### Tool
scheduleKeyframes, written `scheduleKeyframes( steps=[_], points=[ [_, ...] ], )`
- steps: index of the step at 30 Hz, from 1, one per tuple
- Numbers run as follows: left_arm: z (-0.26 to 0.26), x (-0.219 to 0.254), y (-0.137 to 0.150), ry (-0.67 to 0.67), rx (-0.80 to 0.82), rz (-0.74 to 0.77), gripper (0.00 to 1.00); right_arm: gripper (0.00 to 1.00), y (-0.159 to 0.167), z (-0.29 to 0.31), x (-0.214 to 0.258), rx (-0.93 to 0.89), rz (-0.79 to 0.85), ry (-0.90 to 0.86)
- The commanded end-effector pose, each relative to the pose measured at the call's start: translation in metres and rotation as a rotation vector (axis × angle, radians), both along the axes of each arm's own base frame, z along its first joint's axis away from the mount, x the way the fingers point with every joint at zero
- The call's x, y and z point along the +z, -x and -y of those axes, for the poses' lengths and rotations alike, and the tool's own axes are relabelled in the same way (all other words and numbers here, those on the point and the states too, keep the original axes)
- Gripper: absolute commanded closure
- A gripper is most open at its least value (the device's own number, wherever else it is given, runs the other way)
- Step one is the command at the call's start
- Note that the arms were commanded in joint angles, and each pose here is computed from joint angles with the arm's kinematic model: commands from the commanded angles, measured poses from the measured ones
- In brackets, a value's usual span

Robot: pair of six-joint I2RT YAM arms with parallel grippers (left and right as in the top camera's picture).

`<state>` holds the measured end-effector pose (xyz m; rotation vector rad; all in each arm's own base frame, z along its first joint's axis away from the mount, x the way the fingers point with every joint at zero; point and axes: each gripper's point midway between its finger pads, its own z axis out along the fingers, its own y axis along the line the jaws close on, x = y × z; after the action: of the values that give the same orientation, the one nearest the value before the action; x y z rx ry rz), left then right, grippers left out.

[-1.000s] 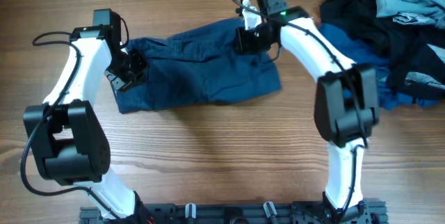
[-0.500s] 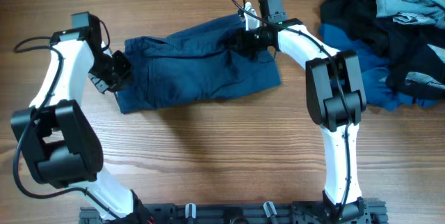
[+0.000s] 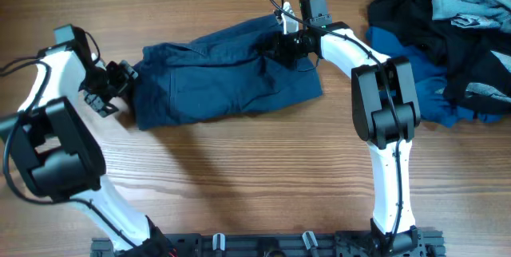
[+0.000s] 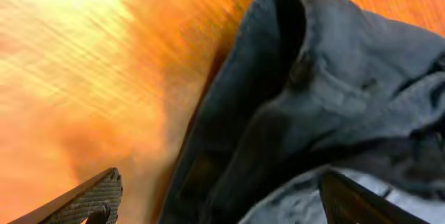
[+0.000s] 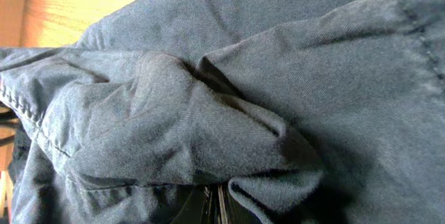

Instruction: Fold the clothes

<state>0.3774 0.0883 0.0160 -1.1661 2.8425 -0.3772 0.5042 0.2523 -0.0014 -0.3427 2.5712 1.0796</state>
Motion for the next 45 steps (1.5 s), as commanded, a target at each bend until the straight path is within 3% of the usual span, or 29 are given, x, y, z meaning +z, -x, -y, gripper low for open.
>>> scheduleKeyframes(
  steps=[1,7,9,11,12,14,20,24,28,32,40,45],
  points=[
    [0.018,-0.006,-0.015,0.116,-0.020,0.054,0.10,0.96,0.008,0.012,-0.050,-0.021,-0.061,0.090],
    [0.047,-0.007,-0.020,0.145,-0.083,0.055,0.19,0.96,0.010,0.012,-0.050,-0.023,-0.070,0.091],
    [0.060,-0.008,-0.022,0.144,-0.120,0.054,0.27,0.96,0.013,0.013,-0.052,-0.022,-0.084,0.095],
    [0.066,-0.009,-0.022,0.145,-0.135,0.050,0.55,0.96,0.015,0.014,-0.053,-0.021,-0.094,0.099],
    [0.068,-0.009,-0.021,0.144,-0.141,0.046,0.78,0.96,0.015,0.014,-0.053,-0.022,-0.100,0.101],
    [0.069,-0.009,-0.020,0.146,-0.141,0.039,0.96,0.96,0.017,0.015,-0.054,-0.022,-0.106,0.104],
    [0.055,0.004,-0.011,0.148,-0.101,0.033,0.96,0.96,0.022,0.019,-0.057,-0.018,-0.134,0.115],
    [0.067,0.047,-0.029,0.137,-0.141,0.179,0.96,0.96,0.026,0.021,-0.060,-0.008,-0.143,0.126],
    [0.112,0.094,-0.053,0.114,-0.246,0.357,0.96,0.96,0.029,0.022,-0.064,-0.009,-0.159,0.134],
    [0.174,0.108,-0.063,0.139,-0.347,0.429,0.96,0.96,0.036,0.024,-0.073,-0.008,-0.193,0.143],
    [0.294,0.129,-0.060,0.192,-0.586,0.583,0.96,0.96,0.043,0.025,-0.088,-0.018,-0.241,0.150],
    [0.342,0.121,-0.044,0.118,-0.672,0.600,0.96,0.96,0.044,0.024,-0.089,-0.021,-0.251,0.139]
  ],
)
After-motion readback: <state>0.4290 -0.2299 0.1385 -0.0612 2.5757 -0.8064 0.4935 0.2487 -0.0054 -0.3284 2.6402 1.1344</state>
